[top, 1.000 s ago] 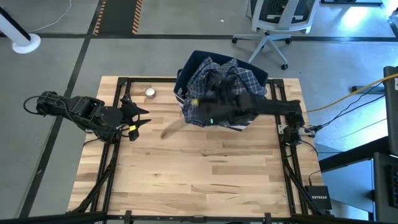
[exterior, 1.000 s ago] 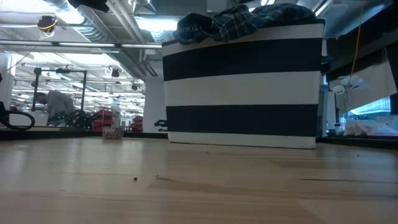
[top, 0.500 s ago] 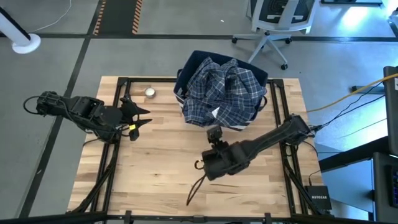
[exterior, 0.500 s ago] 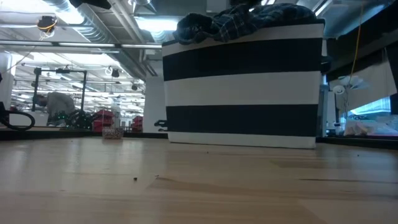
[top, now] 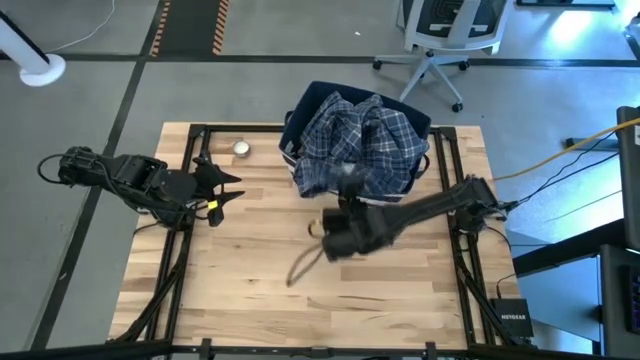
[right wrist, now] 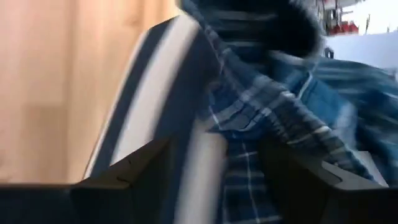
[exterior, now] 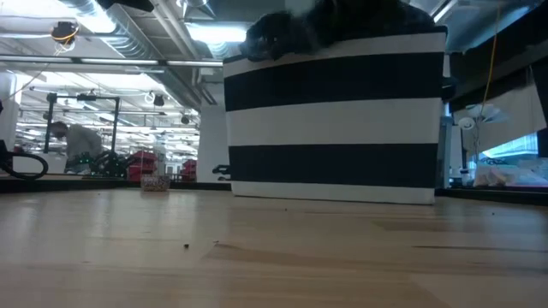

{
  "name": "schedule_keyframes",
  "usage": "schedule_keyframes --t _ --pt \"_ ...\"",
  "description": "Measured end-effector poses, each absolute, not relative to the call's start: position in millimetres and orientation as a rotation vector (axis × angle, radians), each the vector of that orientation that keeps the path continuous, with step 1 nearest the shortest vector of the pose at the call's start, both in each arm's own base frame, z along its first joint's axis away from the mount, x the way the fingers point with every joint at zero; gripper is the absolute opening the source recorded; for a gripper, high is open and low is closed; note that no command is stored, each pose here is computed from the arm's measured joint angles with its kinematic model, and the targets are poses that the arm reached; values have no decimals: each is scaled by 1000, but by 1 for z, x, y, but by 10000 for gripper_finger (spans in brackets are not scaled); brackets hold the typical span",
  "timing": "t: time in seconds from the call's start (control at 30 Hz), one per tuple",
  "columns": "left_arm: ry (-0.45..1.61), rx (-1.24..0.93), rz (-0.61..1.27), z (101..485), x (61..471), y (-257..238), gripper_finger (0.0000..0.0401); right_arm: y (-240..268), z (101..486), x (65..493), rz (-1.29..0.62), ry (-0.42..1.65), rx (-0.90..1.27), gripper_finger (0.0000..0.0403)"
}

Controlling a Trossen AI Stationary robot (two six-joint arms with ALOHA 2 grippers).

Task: Sort clothes
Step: Put the blue and white pants into the blue laundry organizer

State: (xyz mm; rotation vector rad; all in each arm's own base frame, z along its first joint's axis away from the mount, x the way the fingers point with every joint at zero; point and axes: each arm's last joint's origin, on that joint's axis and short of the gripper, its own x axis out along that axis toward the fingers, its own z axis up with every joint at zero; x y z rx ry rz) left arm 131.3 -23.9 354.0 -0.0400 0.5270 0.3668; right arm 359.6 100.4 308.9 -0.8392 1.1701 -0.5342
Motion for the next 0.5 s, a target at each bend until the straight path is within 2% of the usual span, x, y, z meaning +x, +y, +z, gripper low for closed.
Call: schedule_keyframes --t 0.27,0.5 --pt "527 -44 368 354 131 -24 158 26 385 360 -742 1033 -600 253" --pt "528 -44 368 354 131 -24 158 -50 405 355 -803 1046 -348 253"
